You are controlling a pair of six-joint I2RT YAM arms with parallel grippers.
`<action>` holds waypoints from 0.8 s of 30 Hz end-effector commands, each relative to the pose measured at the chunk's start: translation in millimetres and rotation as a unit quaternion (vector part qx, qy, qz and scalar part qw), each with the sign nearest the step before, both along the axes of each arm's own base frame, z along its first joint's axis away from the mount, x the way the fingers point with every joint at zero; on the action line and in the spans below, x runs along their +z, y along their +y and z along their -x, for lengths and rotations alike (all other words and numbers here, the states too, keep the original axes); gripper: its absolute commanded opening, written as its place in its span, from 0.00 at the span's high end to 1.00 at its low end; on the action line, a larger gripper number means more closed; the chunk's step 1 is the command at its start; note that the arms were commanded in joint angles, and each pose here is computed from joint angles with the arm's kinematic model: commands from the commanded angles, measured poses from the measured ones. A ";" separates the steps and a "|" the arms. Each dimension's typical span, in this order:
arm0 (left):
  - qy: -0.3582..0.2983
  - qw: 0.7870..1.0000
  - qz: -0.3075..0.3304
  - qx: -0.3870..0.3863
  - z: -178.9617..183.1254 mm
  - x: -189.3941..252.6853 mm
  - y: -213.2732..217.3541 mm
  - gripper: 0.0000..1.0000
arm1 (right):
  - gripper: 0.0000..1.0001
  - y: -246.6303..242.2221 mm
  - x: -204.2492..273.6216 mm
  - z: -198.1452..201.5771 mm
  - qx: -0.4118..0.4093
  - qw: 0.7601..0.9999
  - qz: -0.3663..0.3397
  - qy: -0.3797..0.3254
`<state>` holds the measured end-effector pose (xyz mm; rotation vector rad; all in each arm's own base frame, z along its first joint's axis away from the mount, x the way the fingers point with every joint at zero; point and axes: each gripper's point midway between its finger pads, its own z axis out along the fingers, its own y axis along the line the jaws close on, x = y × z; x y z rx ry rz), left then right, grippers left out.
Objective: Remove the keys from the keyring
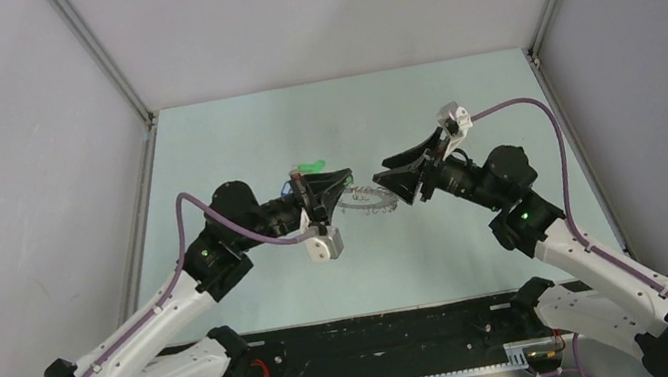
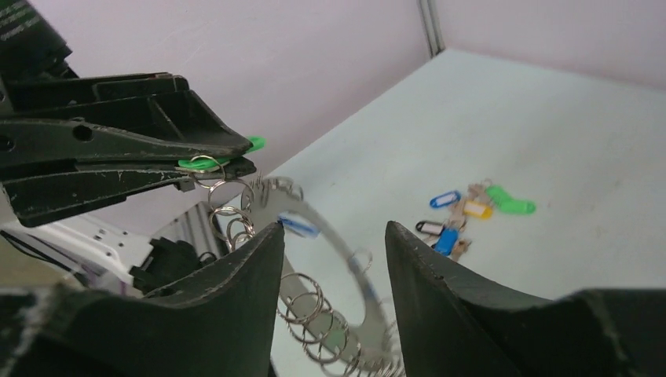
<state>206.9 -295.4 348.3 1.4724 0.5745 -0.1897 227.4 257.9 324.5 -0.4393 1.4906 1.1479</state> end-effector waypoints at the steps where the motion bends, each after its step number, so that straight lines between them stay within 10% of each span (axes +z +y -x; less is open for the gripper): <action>1: -0.030 0.999 0.032 -0.027 14.5 24.2 0.9 1.00 | 0.47 5.6 27.1 4.4 0.022 0.990 0.013 -0.140; 24: -0.031 0.999 0.031 -0.033 17.0 24.7 0.5 1.00 | 0.57 42.6 40.2 33.7 0.111 0.966 0.009 -0.234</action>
